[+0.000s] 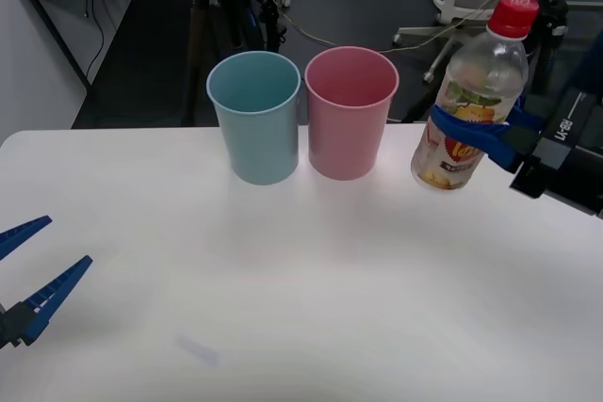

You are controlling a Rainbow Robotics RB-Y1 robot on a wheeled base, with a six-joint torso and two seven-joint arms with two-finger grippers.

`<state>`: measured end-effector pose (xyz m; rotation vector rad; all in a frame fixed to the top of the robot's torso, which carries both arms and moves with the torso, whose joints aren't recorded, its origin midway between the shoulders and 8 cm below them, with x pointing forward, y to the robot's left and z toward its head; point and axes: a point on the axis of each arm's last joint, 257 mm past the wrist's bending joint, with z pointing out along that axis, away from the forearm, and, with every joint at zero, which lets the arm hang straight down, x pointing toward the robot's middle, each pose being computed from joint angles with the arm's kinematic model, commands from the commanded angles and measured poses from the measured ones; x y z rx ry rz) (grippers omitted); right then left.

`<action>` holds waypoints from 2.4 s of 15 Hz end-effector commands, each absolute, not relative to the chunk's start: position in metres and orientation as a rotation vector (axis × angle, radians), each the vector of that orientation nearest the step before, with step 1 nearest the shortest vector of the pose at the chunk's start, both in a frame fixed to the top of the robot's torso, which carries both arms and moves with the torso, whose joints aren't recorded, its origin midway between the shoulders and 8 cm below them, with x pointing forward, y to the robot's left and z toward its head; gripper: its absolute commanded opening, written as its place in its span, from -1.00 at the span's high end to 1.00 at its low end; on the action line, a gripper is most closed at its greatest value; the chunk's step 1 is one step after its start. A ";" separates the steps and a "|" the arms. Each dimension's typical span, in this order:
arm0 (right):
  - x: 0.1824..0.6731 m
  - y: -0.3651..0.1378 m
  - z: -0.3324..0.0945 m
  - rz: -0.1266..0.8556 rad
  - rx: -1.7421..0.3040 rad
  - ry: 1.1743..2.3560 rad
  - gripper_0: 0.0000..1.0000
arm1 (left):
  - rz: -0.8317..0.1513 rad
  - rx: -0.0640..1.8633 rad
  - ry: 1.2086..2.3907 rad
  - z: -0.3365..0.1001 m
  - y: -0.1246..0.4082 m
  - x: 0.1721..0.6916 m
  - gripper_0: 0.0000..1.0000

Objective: Grasp the object on the table and drop it into the matching bin: aluminum can to the light blue bin, PET bottle to the pink bin.

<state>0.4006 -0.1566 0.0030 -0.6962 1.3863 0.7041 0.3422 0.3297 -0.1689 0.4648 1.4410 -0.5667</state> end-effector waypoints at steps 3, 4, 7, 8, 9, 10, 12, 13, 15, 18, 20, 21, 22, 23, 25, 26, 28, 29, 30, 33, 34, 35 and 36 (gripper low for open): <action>0.427 -0.140 0.044 0.689 -0.688 1.364 1.00 | -0.567 0.465 1.441 -0.169 0.330 0.342 -1.00; 0.434 -0.133 0.046 0.708 -0.678 1.375 1.00 | -0.567 0.465 1.441 -0.169 0.330 0.342 -1.00; 0.468 -0.116 0.054 0.708 -0.682 1.392 1.00 | -0.567 0.465 1.441 -0.169 0.330 0.342 -1.00; 0.481 -0.111 0.056 0.701 -0.680 1.395 1.00 | -0.567 0.465 1.441 -0.169 0.330 0.342 -1.00; 0.494 -0.106 0.057 0.698 -0.675 1.400 1.00 | -0.567 0.465 1.441 -0.169 0.330 0.342 -1.00; 0.508 -0.101 0.055 0.695 -0.670 1.410 1.00 | -0.567 0.465 1.441 -0.169 0.330 0.342 -1.00; 0.531 -0.094 0.053 0.691 -0.655 1.422 1.00 | -0.567 0.465 1.441 -0.169 0.330 0.342 -1.00; 0.541 -0.091 0.054 0.693 -0.644 1.423 1.00 | -0.567 0.465 1.441 -0.169 0.330 0.342 -1.00; 0.561 -0.086 0.056 0.692 -0.616 1.419 1.00 | -0.567 0.465 1.441 -0.169 0.330 0.342 -1.00; 0.587 -0.082 0.058 0.668 -0.595 1.419 1.00 | -0.567 0.465 1.441 -0.169 0.330 0.342 -1.00; 0.603 -0.085 0.058 0.649 -0.569 1.423 1.00 | -0.567 0.465 1.441 -0.169 0.330 0.342 -1.00; 0.610 -0.085 0.057 0.642 -0.558 1.427 1.00 | -0.567 0.465 1.441 -0.169 0.330 0.342 -1.00; 0.618 -0.086 0.056 0.634 -0.548 1.430 1.00 | -0.567 0.465 1.441 -0.169 0.330 0.342 -1.00; 0.624 -0.088 0.055 0.627 -0.535 1.434 1.00 | -0.567 0.465 1.441 -0.169 0.330 0.342 -1.00; 0.635 -0.088 0.050 0.613 -0.518 1.439 1.00 | -0.567 0.465 1.441 -0.169 0.330 0.342 -1.00; 0.642 -0.089 0.048 0.600 -0.510 1.442 1.00 | -0.567 0.465 1.441 -0.169 0.330 0.342 -1.00; 0.649 -0.087 0.042 0.590 -0.505 1.446 1.00 | -0.567 0.465 1.441 -0.169 0.330 0.342 -1.00; 0.651 -0.086 0.039 0.584 -0.504 1.449 1.00 | -0.567 0.465 1.441 -0.169 0.330 0.342 -1.00; 0.654 -0.085 0.036 0.578 -0.506 1.449 1.00 | -0.567 0.465 1.441 -0.169 0.330 0.342 -1.00; 0.656 -0.080 0.031 0.573 -0.511 1.452 1.00 | -0.567 0.465 1.441 -0.169 0.330 0.342 -1.00; 0.656 -0.078 0.031 0.575 -0.514 1.451 1.00 | -0.567 0.465 1.441 -0.169 0.330 0.342 -1.00; 0.657 -0.077 0.030 0.574 -0.514 1.452 1.00 | -0.567 0.465 1.441 -0.169 0.330 0.342 -1.00; 0.657 -0.077 0.030 0.569 -0.517 1.450 1.00 | -0.567 0.465 1.441 -0.169 0.330 0.342 -1.00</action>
